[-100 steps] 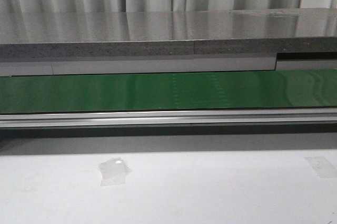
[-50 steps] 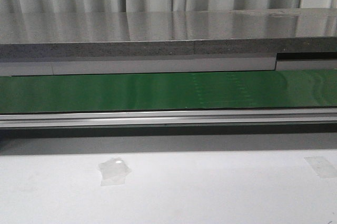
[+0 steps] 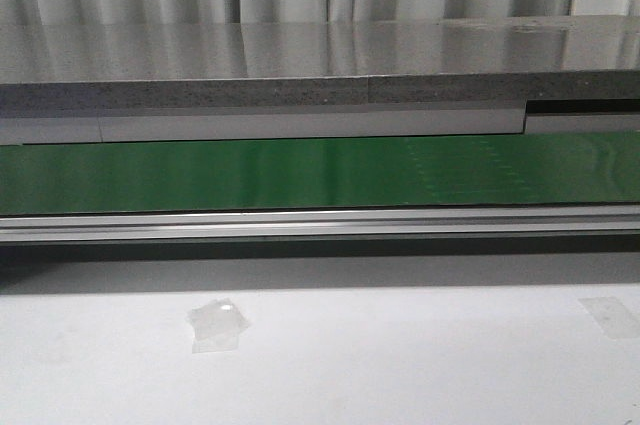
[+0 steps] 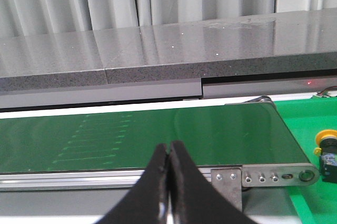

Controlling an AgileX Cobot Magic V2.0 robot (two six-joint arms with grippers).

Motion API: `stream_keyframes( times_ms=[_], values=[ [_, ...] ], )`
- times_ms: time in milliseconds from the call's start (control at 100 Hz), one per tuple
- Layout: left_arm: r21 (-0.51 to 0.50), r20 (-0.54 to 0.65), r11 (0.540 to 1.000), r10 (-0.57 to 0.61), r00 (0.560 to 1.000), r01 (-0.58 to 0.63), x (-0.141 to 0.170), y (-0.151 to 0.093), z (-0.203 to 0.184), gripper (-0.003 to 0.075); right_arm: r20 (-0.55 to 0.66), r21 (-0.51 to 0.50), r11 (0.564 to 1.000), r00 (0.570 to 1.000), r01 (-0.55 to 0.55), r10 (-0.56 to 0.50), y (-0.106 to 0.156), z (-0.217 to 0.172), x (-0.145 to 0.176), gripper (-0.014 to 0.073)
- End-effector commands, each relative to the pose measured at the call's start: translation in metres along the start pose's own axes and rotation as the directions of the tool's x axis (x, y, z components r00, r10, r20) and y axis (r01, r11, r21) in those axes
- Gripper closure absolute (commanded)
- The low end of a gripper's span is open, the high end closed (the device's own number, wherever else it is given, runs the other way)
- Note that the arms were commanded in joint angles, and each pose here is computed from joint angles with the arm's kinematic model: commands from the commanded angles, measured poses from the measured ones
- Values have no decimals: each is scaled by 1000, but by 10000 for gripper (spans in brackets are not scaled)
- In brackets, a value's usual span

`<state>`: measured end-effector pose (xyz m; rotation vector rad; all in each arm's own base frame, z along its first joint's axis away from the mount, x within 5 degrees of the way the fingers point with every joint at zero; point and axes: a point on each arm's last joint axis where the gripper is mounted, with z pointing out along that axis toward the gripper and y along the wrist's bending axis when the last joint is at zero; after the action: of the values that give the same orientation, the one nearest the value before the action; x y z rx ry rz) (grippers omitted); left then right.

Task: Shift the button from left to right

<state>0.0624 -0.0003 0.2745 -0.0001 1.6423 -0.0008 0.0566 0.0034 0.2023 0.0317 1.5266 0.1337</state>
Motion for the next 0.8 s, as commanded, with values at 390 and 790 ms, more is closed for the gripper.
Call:
stream_keyframes(
  times_ms=[390, 790],
  values=[
    [7, 197, 999, -36, 980, 35, 55, 0, -7, 740, 105, -22, 1000, 994, 17, -14, 2, -3, -13, 696],
    [22, 230, 999, -39, 973, 35, 68, -1, -3, 740, 107, -23, 1000, 994, 17, -14, 2, -3, -13, 696]
  ],
)
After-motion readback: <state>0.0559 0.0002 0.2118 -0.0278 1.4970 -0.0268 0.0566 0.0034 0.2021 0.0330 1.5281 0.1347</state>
